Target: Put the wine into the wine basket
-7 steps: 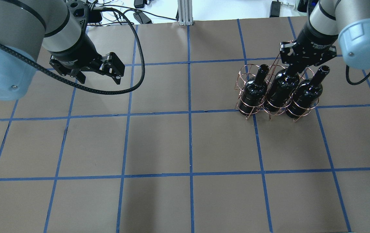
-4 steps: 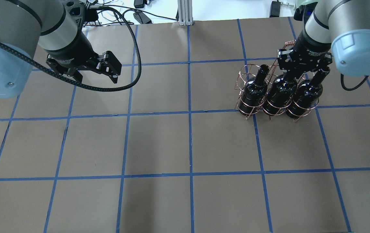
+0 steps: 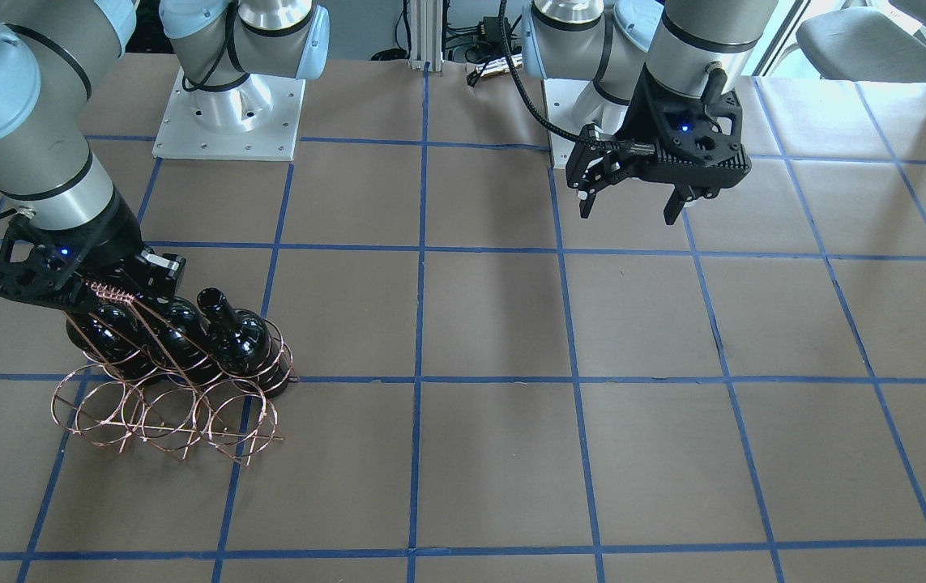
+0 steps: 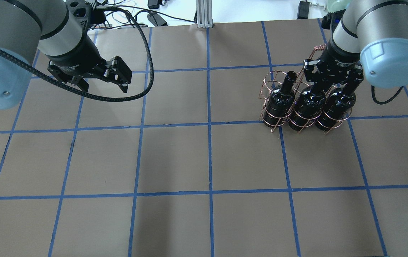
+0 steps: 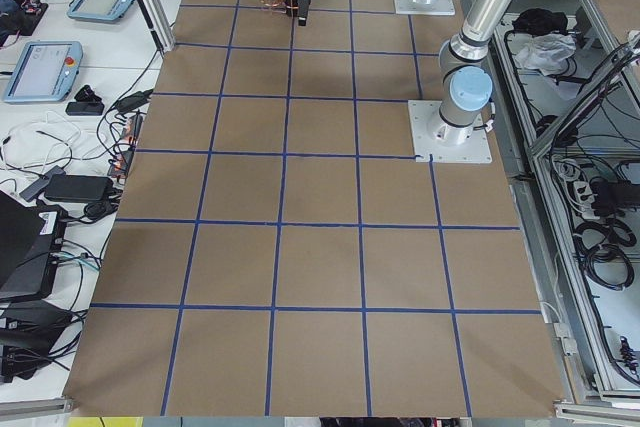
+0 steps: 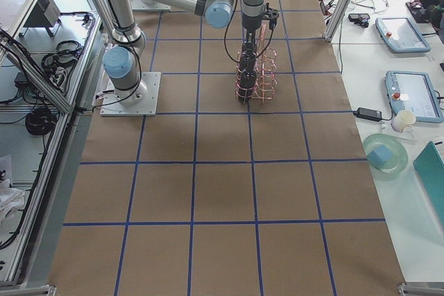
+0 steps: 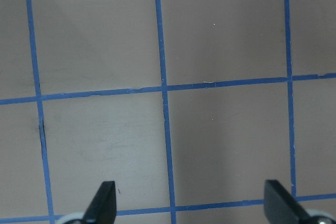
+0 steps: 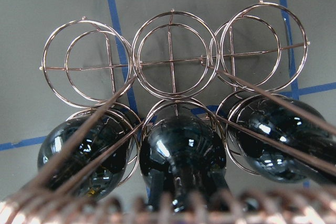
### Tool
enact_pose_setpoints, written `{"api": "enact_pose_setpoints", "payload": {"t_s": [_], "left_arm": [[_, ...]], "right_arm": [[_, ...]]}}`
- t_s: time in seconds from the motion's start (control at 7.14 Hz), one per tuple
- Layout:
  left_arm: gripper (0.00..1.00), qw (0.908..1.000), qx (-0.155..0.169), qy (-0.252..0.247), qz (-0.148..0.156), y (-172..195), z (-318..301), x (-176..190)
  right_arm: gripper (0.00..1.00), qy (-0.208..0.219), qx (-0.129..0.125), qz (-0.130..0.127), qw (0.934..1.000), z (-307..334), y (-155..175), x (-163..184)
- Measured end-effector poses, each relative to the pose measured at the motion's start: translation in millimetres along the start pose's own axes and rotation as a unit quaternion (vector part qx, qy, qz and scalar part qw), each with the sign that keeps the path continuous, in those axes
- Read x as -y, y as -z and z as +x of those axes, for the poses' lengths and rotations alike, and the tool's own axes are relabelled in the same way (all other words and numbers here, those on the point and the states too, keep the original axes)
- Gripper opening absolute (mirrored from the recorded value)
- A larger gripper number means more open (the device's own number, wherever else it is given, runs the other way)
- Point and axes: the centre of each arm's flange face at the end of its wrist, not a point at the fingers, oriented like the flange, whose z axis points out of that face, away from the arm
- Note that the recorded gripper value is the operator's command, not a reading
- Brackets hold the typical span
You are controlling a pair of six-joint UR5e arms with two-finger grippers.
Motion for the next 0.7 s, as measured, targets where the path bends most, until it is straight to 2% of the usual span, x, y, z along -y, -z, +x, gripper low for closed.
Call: {"api": "enact_pose_setpoints", "payload": {"t_s": [0.14,0.28,0.42,0.7], "left_arm": [[1.00,1.0000,0.000,0.000,0.000,0,0,0],[1.00,1.0000,0.000,0.000,0.000,1,0,-1],[1.00,1.0000,0.001,0.000,-0.002,1,0,-1],[1.00,1.0000,0.005,0.001,-0.003,0,-2,-1]], "right_arm": [[0.63,0.001,-0.001,-0.002,1.0000,0,-2,0],[0.99,0.001,-0.001,-0.001,1.0000,0,-1,0],[0.99,0.001,0.000,0.006,1.0000,0,7,2],[0.99,0.006,0.000,0.019,0.9998,-2,47,4]]}}
